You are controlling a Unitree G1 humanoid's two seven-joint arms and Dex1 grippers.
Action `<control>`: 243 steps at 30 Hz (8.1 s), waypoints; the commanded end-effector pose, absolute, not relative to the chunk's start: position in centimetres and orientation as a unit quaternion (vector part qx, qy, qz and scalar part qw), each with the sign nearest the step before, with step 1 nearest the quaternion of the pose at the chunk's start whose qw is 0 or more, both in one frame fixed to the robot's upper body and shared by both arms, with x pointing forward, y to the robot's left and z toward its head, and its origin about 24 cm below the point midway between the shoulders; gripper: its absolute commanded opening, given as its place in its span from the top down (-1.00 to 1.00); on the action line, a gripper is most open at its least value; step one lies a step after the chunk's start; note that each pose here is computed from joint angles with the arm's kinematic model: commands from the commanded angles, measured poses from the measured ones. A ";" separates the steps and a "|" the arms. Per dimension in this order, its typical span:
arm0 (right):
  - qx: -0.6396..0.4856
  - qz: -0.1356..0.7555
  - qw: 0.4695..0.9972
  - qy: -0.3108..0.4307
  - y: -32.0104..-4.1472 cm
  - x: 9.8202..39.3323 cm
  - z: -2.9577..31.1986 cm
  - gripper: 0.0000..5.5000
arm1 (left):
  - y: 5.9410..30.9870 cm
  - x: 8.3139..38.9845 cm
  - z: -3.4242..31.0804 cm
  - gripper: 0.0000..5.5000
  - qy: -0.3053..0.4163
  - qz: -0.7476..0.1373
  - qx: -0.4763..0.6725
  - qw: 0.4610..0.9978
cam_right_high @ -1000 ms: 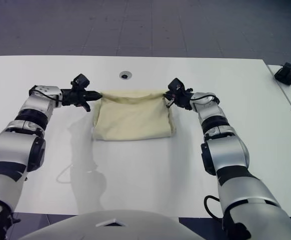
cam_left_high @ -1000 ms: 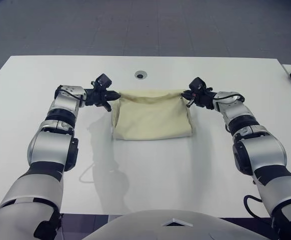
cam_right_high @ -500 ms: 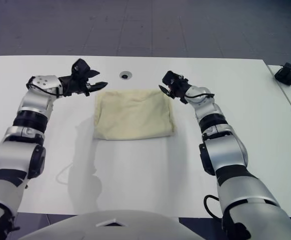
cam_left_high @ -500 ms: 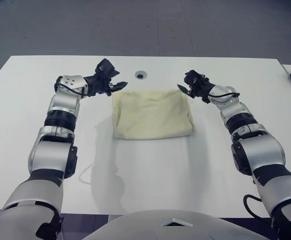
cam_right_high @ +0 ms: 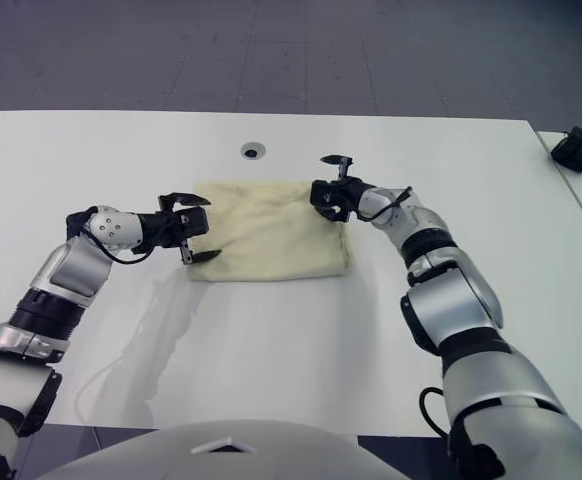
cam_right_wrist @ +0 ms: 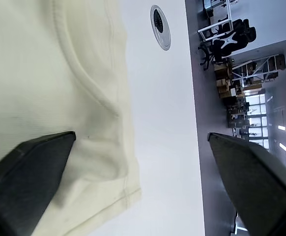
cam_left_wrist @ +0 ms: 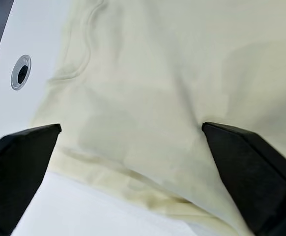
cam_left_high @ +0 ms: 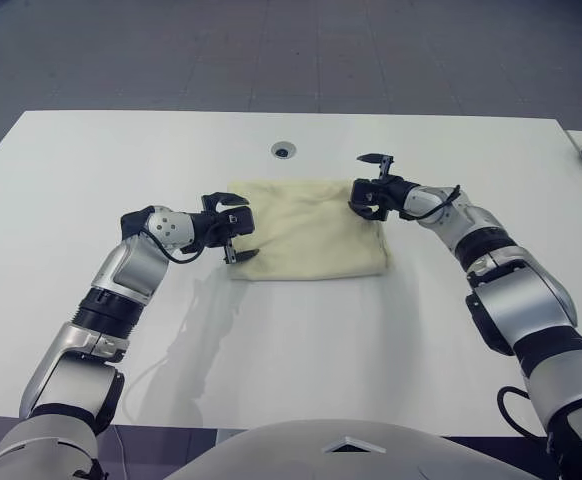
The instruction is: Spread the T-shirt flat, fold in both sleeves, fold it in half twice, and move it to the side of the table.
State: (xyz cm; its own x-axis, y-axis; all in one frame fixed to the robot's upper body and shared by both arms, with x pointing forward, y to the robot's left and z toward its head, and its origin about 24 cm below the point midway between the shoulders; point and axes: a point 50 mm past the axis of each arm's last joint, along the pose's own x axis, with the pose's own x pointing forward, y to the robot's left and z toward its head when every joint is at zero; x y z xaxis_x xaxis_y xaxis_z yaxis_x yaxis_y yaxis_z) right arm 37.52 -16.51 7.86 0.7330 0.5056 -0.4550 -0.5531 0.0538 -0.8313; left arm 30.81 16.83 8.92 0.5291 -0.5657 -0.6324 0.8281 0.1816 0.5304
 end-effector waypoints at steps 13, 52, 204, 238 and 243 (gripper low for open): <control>-0.466 0.683 0.562 0.005 -11.6 23.4 9.3 -0.95 | 12.5 37.8 12.1 -0.96 0.070 -0.487 0.530 0.691; -0.483 0.513 0.703 0.099 -20.8 10.9 9.0 -0.96 | 20.7 13.9 6.6 -0.89 0.141 -0.602 0.476 0.626; -0.154 0.395 0.887 0.182 -20.0 36.5 7.8 0.78 | 13.4 39.8 12.0 0.66 0.139 -0.421 0.192 0.875; -0.307 0.344 0.884 0.081 -16.2 36.1 4.9 -0.96 | 18.6 35.9 8.7 -0.96 0.160 -0.411 0.362 0.821; -0.306 0.341 0.885 0.079 -16.3 36.1 4.9 -0.96 | 19.3 34.6 6.9 -0.96 0.207 -0.432 0.408 0.777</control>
State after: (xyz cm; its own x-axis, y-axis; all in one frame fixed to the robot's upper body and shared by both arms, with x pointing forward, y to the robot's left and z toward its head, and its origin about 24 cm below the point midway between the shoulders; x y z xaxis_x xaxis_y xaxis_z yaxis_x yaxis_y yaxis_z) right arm 36.62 -15.61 6.00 0.7544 0.5774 -0.3122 -0.6470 0.5738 -0.5022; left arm 35.48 18.41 8.20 0.5867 -0.5516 -0.5929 0.8082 0.3532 0.4712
